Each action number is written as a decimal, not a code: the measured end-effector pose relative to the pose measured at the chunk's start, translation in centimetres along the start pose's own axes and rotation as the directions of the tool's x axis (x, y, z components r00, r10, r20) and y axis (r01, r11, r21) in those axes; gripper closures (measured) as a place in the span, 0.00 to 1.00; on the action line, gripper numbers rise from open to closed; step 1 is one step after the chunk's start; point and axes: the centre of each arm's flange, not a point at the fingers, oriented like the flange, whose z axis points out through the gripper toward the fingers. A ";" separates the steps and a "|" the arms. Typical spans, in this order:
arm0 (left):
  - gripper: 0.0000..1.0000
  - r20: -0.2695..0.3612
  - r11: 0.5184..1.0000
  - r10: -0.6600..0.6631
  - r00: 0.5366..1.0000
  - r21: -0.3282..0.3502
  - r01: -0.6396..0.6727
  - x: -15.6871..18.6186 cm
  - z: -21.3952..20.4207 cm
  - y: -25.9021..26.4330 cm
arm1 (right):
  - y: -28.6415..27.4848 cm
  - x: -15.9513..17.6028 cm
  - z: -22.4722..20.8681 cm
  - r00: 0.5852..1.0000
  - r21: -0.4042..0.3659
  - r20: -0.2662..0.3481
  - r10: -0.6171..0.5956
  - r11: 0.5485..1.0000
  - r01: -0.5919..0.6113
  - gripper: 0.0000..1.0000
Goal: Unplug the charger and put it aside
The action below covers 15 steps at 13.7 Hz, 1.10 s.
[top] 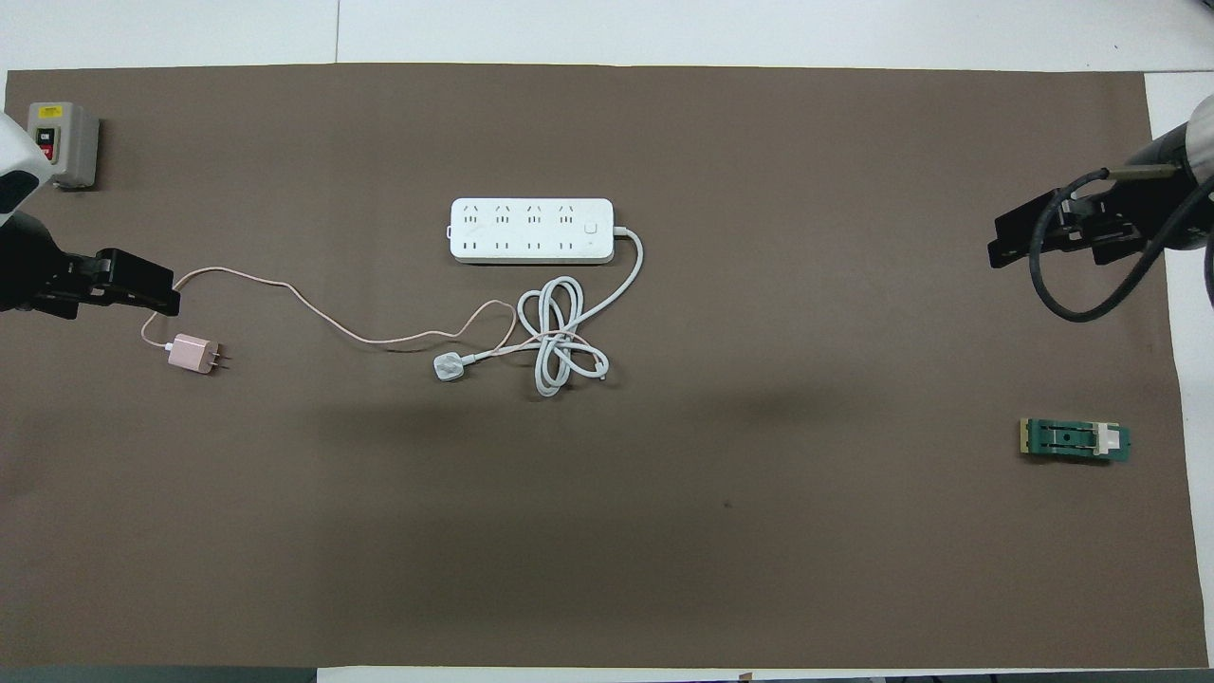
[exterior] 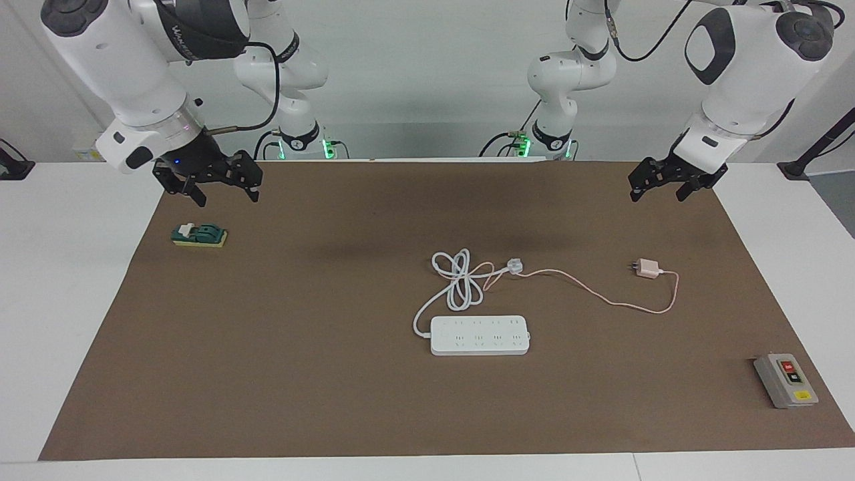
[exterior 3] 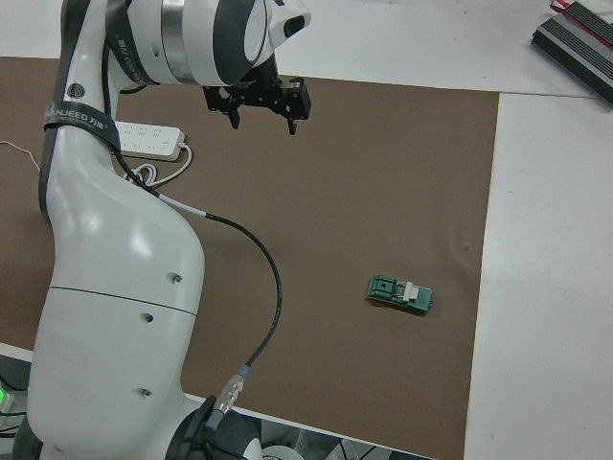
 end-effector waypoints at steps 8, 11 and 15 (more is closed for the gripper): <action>0.00 0.000 1.000 0.000 1.000 0.000 0.000 0.0 0.0 0.0 | 0.4 -0.4 -0.5 1.000 -0.041 -0.002 0.003 0.999 -0.003 0.00; 0.00 0.000 1.000 0.000 1.000 0.000 0.000 0.0 0.0 0.0 | 1.0 -1.2 -1.2 1.000 -0.095 0.001 -0.031 0.995 0.031 0.00; 0.00 0.000 1.000 0.000 1.000 0.000 0.000 0.0 0.0 0.0 | 1.6 -3.4 -1.1 0.999 -0.105 0.023 -0.036 0.994 0.038 0.00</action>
